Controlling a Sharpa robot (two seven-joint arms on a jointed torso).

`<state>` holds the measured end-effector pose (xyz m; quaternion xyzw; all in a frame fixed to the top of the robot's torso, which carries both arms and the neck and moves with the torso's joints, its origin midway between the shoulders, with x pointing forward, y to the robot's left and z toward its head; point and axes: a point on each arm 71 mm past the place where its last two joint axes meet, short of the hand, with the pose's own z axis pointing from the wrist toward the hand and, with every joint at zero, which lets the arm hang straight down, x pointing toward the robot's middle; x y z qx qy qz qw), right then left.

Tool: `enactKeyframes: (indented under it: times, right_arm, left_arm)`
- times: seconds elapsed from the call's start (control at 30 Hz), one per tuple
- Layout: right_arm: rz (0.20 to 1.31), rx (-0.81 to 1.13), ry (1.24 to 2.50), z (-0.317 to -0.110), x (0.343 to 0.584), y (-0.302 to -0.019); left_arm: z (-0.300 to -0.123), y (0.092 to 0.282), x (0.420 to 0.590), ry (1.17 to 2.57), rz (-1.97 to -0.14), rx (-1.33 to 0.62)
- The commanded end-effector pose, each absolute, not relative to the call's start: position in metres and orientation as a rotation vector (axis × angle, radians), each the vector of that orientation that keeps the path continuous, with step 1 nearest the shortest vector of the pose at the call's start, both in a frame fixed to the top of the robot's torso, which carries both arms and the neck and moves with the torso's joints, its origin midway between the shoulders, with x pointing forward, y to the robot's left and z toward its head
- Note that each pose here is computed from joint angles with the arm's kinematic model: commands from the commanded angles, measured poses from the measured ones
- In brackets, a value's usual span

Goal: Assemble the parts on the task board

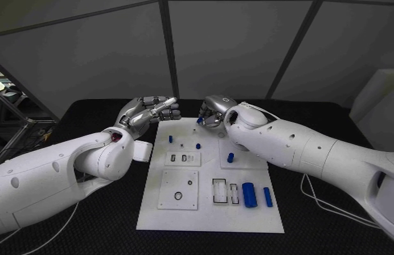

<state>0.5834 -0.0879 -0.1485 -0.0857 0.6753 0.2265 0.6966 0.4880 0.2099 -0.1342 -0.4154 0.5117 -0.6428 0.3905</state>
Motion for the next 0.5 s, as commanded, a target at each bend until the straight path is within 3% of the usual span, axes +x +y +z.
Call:
enactKeyframes:
  times: [0.03, 0.5]
  right_arm:
    - [0.489, -0.196, 1.526, -0.1488, 0.5847, -0.0867]
    - [0.492, -0.207, 1.538, -0.1504, 0.5858, -0.0809]
  left_arm:
    - [-0.1317, 0.2074, 0.4877, 1.304, -1.650, -1.040]
    - [-0.1311, 0.2058, 0.4888, 1.307, -1.653, -1.039]
